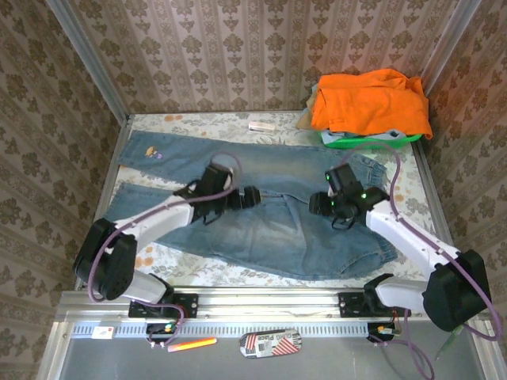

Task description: Fold and stack the trousers

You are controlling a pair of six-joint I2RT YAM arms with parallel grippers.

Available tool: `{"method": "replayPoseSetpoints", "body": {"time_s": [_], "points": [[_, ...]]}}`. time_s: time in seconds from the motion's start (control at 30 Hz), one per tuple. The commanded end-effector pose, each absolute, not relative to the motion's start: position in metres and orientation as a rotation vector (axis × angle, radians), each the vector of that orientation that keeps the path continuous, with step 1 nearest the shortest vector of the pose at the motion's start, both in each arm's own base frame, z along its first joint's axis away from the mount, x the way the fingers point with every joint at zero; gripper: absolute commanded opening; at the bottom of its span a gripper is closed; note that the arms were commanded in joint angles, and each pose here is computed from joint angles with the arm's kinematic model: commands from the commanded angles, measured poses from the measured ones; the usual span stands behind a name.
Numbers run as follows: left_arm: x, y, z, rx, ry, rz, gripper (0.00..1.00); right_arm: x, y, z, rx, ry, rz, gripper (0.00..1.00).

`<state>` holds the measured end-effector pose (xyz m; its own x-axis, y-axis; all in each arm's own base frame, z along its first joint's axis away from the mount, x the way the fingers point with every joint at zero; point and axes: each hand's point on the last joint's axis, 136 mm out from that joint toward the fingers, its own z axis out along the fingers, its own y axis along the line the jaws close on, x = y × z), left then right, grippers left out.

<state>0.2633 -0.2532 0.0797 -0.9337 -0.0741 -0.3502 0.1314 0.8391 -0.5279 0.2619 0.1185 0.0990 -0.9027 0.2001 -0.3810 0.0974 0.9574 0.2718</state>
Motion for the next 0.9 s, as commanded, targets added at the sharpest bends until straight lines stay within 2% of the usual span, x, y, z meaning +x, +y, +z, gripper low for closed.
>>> {"method": "replayPoseSetpoints", "body": {"time_s": [0.0,0.3,0.5,0.63,0.87], "points": [[0.253,-0.225,0.041,-0.087,2.701,-0.684,1.00,0.231,0.110,0.071,0.330,2.781,0.339,0.53],[0.256,-0.145,-0.004,-0.402,2.706,-0.595,0.99,0.236,0.098,0.033,0.381,2.878,0.233,0.52],[0.237,-0.109,-0.018,-0.557,2.703,-0.562,0.99,0.248,0.105,0.023,0.411,2.895,0.240,0.53],[0.231,-0.118,-0.006,-0.509,2.702,-0.632,0.99,0.254,0.082,0.017,0.519,2.895,0.188,0.51],[0.222,-0.156,0.016,-0.359,2.669,-0.656,0.99,0.257,0.007,0.024,0.833,2.827,0.160,0.49]]}}
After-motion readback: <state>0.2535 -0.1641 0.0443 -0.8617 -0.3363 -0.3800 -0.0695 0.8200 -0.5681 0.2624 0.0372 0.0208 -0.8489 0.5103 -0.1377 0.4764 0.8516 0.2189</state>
